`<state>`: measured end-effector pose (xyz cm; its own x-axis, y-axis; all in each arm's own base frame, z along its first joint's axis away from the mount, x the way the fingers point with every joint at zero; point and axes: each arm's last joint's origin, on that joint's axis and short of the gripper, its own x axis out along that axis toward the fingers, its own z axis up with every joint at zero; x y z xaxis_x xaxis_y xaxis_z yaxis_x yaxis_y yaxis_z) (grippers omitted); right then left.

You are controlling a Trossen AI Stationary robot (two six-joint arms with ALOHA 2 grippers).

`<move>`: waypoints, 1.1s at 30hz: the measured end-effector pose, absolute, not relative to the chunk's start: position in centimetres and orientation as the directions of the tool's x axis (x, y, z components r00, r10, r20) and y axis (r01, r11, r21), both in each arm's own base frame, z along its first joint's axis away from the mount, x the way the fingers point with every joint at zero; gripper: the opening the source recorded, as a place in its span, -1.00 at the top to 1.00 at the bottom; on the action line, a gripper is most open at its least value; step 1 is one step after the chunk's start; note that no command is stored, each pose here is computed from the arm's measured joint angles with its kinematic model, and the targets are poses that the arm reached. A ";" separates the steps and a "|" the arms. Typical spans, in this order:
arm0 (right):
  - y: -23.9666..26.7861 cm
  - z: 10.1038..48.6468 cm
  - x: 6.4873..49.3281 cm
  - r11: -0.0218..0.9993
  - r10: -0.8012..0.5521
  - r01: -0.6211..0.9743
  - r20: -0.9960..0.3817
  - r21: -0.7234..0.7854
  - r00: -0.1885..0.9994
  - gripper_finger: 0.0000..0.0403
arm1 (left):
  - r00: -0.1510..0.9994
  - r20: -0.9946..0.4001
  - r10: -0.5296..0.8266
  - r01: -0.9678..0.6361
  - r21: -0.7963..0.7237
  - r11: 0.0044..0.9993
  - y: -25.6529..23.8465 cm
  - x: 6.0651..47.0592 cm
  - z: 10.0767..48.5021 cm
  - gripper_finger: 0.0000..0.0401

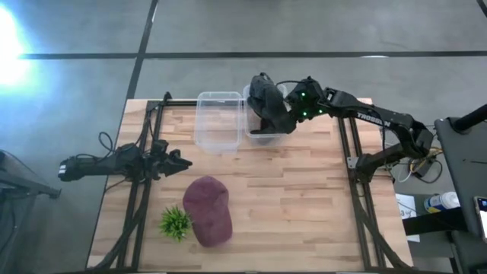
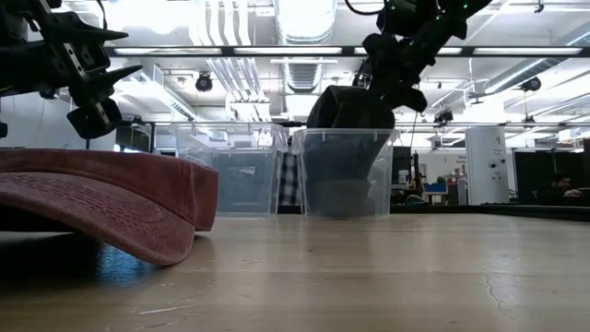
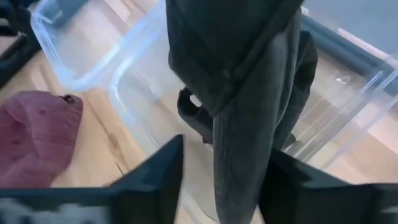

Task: Pick & Place hat
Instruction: Put the black cap into the right transparent bin

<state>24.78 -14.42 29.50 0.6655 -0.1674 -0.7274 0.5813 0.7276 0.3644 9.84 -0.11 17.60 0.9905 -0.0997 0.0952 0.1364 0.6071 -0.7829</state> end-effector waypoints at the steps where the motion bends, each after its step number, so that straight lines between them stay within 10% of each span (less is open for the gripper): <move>1: -14.4 29.7 24.7 0.728 -0.169 0.579 -0.722 0.367 0.670 0.42 | 0.991 0.096 -0.092 0.132 -0.784 0.607 -0.1 9.8 17.6 0.16; 5: -14.3 31.3 24.6 0.706 -0.191 0.568 -0.660 0.422 0.727 0.88 | 0.994 0.097 -0.041 0.102 -0.786 0.609 0.1 9.8 17.6 0.16; 11: -13.6 33.4 23.5 0.616 -0.218 0.579 -0.591 0.534 0.777 0.93 | 0.994 0.101 0.028 0.063 -0.790 0.610 0.3 9.8 17.7 0.16; 19: -11.2 37.5 21.8 0.251 -0.509 0.195 -0.042 0.948 0.860 0.93 | 0.994 0.101 0.028 0.063 -0.790 0.610 0.3 9.8 17.7 0.16; 23: -8.4 35.7 22.5 0.170 -0.567 -0.112 0.190 0.979 0.801 0.93 | 0.995 0.101 0.028 0.063 -0.790 0.610 0.3 9.8 17.6 0.16; 33: -3.2 28.9 26.4 -0.097 -0.615 -0.307 0.185 0.947 0.766 0.93 | 0.994 0.104 0.028 0.067 -0.795 0.603 0.3 9.8 17.7 0.16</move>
